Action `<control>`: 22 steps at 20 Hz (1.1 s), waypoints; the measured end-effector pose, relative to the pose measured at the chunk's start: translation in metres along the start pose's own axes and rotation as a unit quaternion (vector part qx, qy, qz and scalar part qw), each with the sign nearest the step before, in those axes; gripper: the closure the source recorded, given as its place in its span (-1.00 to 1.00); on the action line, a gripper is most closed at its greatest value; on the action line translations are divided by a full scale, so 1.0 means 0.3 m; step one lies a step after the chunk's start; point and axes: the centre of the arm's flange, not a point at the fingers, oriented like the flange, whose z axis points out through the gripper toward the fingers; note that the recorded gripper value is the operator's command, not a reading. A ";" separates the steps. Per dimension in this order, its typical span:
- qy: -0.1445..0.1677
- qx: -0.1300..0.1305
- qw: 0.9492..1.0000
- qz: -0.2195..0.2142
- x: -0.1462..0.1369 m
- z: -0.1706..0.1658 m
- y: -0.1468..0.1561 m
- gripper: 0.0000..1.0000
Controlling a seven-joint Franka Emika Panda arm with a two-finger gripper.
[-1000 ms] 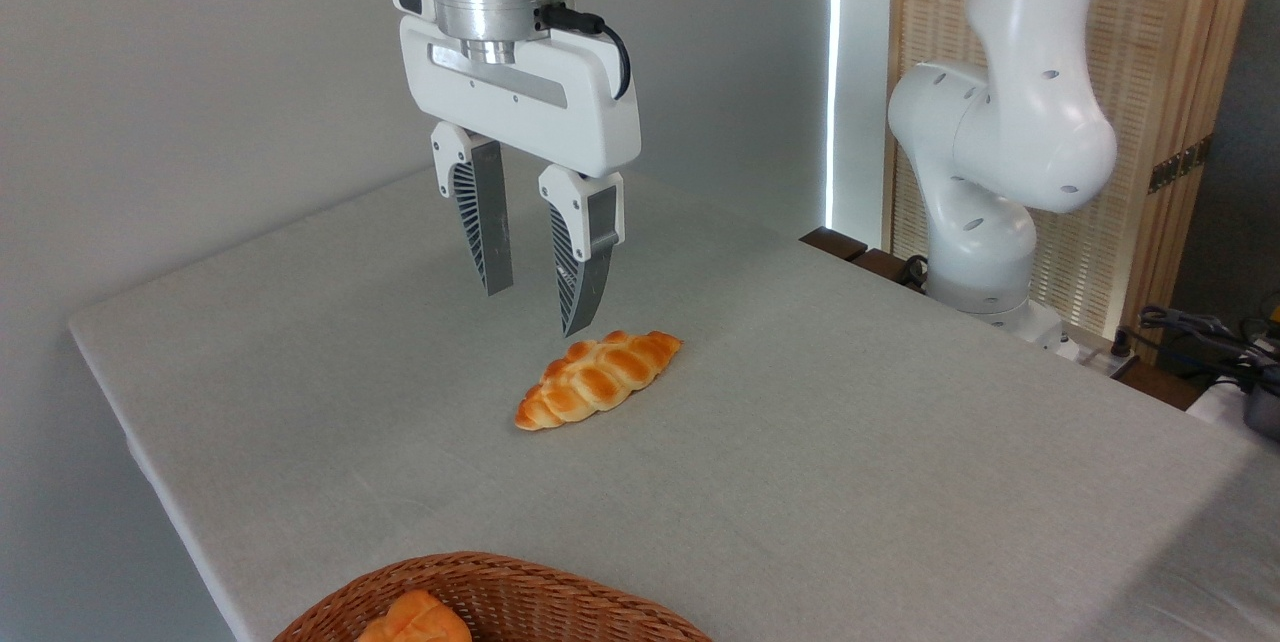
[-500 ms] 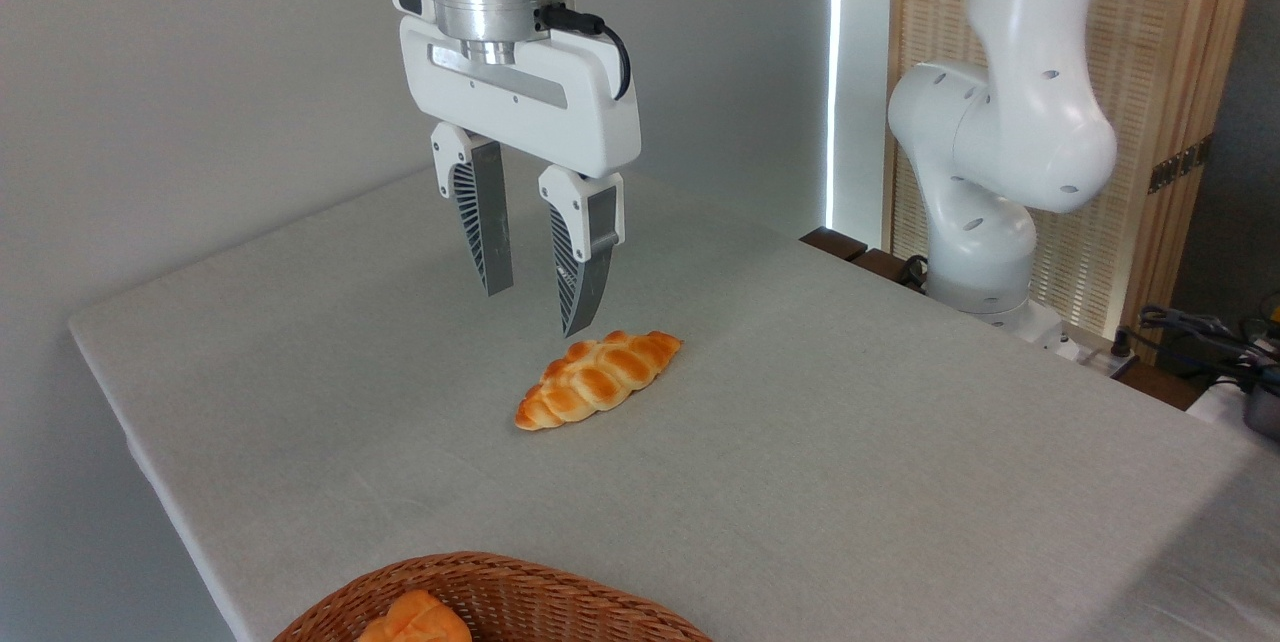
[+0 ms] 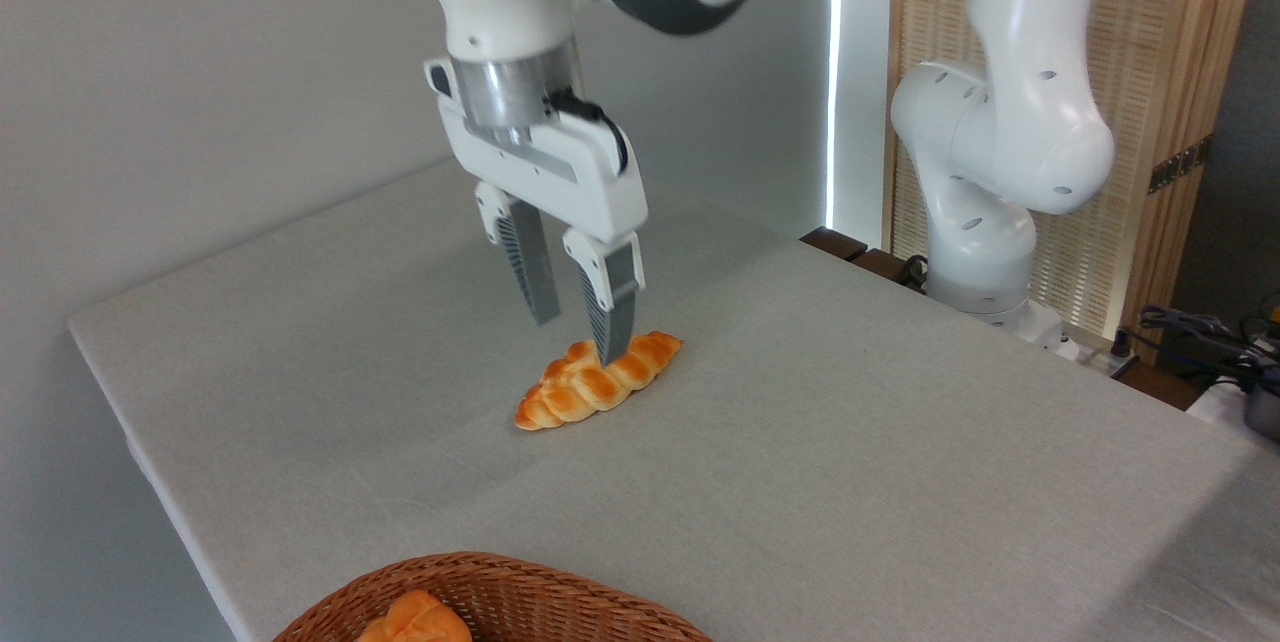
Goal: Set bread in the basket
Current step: 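Lower the open gripper onto the braided bread roll and close it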
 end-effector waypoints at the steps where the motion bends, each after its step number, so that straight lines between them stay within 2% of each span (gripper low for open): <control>1: -0.004 -0.003 1.000 0.005 -0.010 0.027 0.007 -1.00; 8: -0.010 -0.009 0.999 0.047 0.006 0.216 0.127 -1.00; 12: 0.020 -0.025 0.999 0.044 0.036 0.260 0.180 -1.00; 14: 0.022 -0.032 0.998 0.040 0.038 0.267 0.184 -1.00; 18: 0.006 -0.038 0.998 0.052 0.061 0.321 0.213 -1.00; 22: -0.013 -0.030 0.997 0.062 0.077 0.380 0.208 -1.00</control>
